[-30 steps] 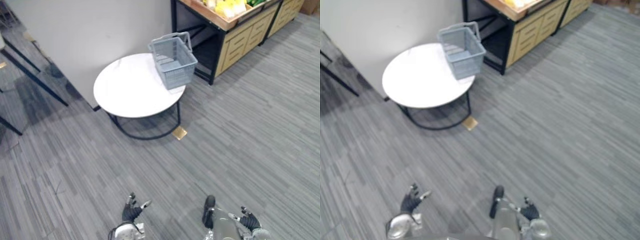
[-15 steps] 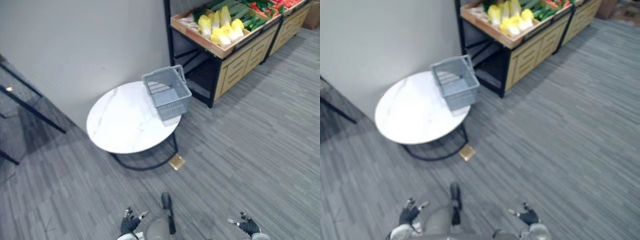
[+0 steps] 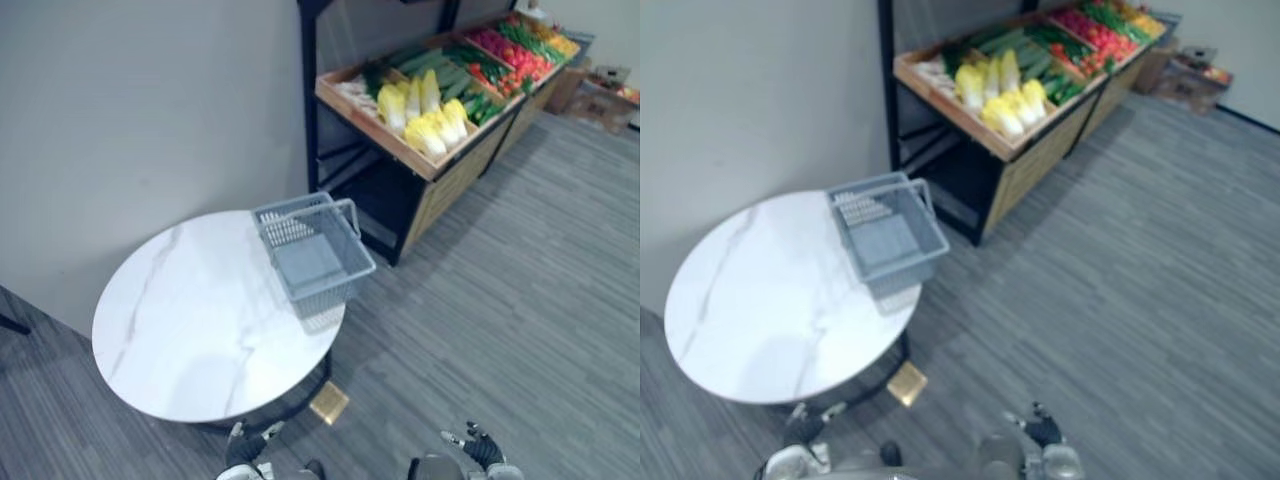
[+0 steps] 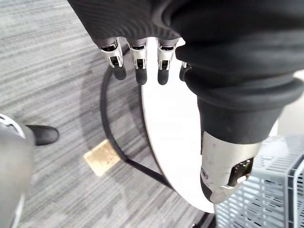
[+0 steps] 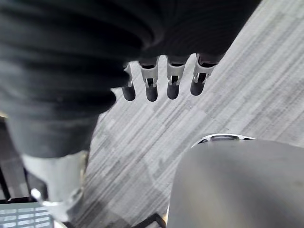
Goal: Pick vegetable in the basket
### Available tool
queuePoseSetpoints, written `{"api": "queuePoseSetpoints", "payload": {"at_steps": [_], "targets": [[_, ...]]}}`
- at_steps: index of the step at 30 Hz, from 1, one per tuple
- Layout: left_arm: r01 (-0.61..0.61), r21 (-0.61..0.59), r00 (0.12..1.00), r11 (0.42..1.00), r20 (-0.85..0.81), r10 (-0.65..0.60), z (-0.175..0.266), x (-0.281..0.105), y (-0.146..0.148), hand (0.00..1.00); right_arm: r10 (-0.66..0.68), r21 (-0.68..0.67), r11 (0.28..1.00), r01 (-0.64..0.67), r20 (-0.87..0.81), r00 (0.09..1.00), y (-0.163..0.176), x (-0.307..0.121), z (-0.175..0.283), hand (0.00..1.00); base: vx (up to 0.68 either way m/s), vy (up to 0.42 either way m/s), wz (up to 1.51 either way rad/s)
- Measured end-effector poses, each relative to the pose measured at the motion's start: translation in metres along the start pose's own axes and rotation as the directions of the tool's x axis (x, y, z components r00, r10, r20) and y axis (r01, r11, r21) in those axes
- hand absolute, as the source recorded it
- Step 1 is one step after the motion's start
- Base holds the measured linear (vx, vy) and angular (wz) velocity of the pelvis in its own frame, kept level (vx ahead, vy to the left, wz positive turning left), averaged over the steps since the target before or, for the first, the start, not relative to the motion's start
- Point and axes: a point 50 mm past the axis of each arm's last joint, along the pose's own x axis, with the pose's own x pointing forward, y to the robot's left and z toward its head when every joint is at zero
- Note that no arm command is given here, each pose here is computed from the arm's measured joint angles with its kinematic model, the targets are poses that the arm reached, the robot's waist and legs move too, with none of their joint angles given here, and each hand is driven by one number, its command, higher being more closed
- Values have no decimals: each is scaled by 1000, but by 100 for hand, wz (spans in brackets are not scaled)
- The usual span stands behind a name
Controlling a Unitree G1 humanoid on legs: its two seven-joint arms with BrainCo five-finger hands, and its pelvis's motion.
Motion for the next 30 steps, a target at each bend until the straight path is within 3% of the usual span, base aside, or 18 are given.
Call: {"api": "queuePoseSetpoints", "payload": {"at_steps": [7,12,23,27,30], "targets": [[-17,-25,1000,1000,5,17,0,-1,3,0,-20,10,1000,21,-89,996,-3,-5,-22,0,302,-311,85],[-3,-55,999,998,-48,1,-16,-8,-9,0,-85,46,995,91,-124,989,-23,-6,-26,0,260,-375,59],[-130,-107,984,986,-133,115,-31,-8,18,0,-176,148,969,199,-159,972,-40,-8,-31,0,153,-88,63],[-168,-62,967,984,-206,152,-48,-14,26,0,-249,162,957,239,47,967,-61,4,27,0,8,30,-16],[-148,-17,971,989,-192,142,-46,-12,26,0,-293,49,955,294,334,896,-93,-3,100,0,-83,52,-22]]}}
